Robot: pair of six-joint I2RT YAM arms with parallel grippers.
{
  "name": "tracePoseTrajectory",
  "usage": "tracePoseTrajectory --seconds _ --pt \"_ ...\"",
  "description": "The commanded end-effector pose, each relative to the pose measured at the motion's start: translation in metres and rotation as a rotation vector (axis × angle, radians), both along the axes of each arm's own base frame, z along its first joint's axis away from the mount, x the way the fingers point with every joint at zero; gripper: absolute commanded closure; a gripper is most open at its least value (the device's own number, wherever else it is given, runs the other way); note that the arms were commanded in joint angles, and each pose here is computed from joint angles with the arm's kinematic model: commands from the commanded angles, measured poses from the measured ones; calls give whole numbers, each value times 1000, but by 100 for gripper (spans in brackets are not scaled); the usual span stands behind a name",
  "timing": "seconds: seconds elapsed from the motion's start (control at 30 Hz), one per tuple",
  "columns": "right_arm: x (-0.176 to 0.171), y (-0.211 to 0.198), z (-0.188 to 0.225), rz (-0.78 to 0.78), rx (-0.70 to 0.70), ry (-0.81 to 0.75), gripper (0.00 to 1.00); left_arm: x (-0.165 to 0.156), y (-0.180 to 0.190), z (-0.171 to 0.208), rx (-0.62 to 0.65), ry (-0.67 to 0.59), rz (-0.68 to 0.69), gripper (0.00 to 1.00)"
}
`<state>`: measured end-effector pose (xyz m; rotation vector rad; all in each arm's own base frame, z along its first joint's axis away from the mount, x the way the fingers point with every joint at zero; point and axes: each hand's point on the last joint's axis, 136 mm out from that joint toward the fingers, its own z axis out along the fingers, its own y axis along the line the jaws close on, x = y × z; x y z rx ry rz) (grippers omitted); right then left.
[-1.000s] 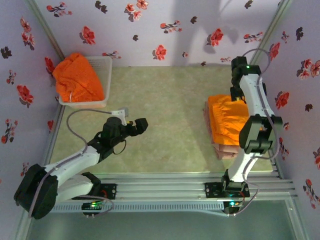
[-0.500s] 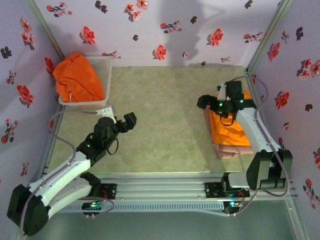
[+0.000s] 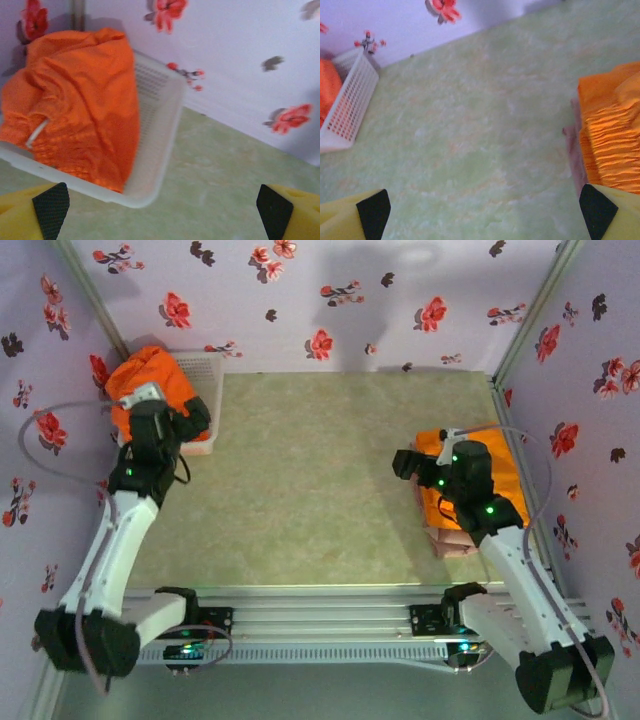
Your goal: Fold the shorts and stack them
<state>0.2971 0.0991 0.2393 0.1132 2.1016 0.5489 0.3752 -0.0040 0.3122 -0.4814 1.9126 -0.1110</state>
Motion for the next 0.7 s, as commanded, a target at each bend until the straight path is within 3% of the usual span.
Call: tracePoseTrajectory --seconds 0.0,0.37,0.67 --pt "0 -20 -5 -122 -2 6 1 18 17 -30 27 192 -2 1" --pt "-17 -33 -22 -143 -52 6 1 115 68 -75 -11 393 103 1" --pt "-18 -18 -20 -67 -14 -5 1 176 89 -154 -3 589 156 1"
